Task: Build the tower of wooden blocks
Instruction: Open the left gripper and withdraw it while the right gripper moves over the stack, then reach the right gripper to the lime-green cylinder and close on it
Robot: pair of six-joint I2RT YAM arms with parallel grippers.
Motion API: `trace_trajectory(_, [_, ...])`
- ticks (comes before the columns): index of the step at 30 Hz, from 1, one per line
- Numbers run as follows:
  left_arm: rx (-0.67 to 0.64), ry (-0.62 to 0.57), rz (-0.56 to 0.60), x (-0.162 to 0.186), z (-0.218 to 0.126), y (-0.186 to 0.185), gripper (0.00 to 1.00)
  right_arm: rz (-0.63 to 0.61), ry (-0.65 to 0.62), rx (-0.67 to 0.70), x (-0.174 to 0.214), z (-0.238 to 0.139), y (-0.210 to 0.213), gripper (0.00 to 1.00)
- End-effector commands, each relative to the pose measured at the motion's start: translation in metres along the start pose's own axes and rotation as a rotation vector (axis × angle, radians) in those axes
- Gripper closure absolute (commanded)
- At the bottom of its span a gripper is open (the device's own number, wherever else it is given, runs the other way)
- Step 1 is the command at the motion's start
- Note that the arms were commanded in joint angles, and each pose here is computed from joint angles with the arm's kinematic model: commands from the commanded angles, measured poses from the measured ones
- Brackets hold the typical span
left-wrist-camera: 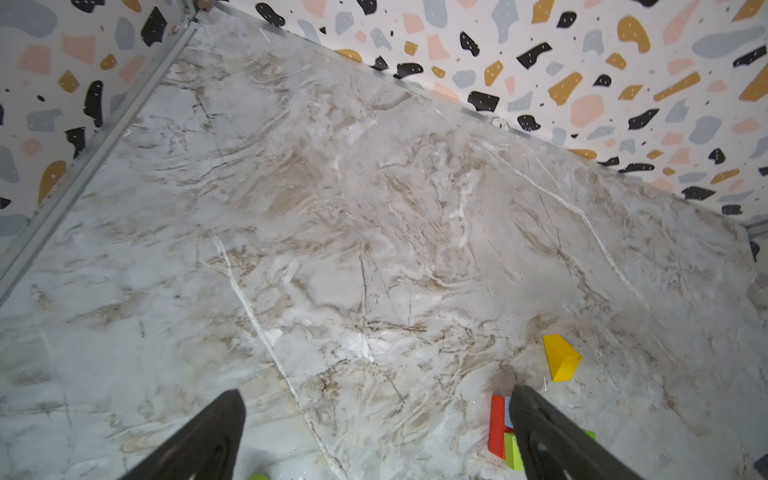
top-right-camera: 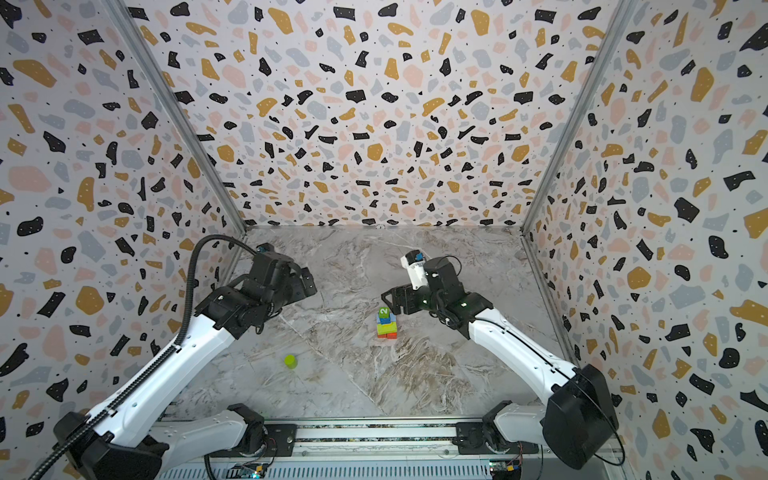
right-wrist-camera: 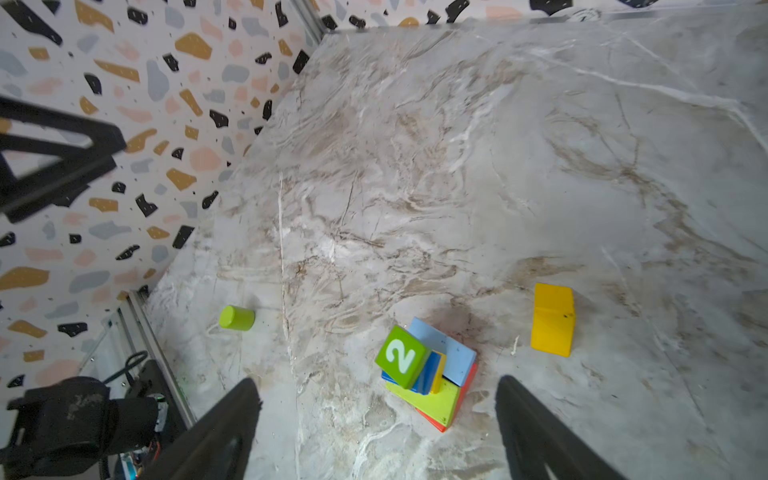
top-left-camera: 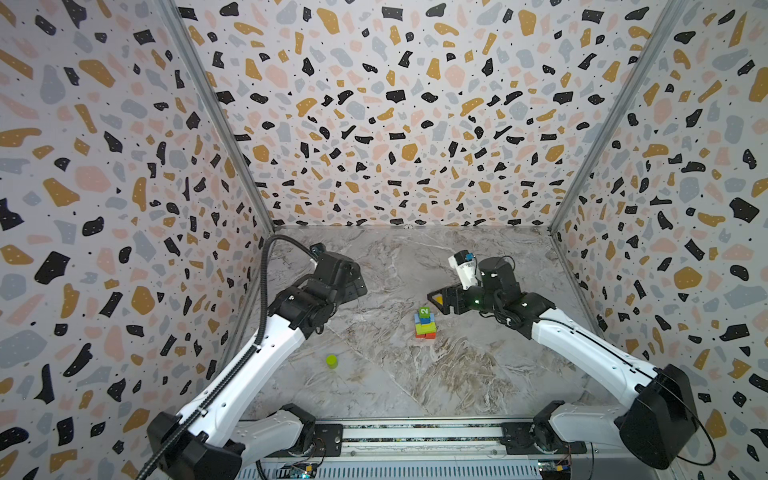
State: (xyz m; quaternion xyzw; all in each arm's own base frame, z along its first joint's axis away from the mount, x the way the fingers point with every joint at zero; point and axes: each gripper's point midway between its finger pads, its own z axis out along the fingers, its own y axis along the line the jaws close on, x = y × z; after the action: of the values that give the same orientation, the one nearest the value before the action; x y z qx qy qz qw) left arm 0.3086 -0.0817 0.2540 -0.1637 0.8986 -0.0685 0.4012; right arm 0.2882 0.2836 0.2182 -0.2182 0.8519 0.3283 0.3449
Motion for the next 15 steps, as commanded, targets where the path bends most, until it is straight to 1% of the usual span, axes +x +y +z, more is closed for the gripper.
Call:
trace_trajectory(1, [0.042,0.006,-0.027,-0.007,-0.001,0.017,0.00,-0.090,0.071,0.021,0.004,0.019,0.027,0.10])
trace_trajectory(6, [0.032,-0.038,-0.137,-0.029,-0.010,0.056,0.00,-0.189,0.135,-0.039,0.012,0.071,0.084,0.11])
trace_trajectory(10, [-0.001,-0.054,-0.192,-0.036,-0.010,0.082,0.00,-0.247,0.177,-0.099,0.028,0.107,0.122,0.13])
trace_trajectory(15, [-0.081,-0.122,-0.257,-0.038,-0.014,0.110,0.00,-0.298,0.230,-0.164,0.057,0.144,0.159,0.15])
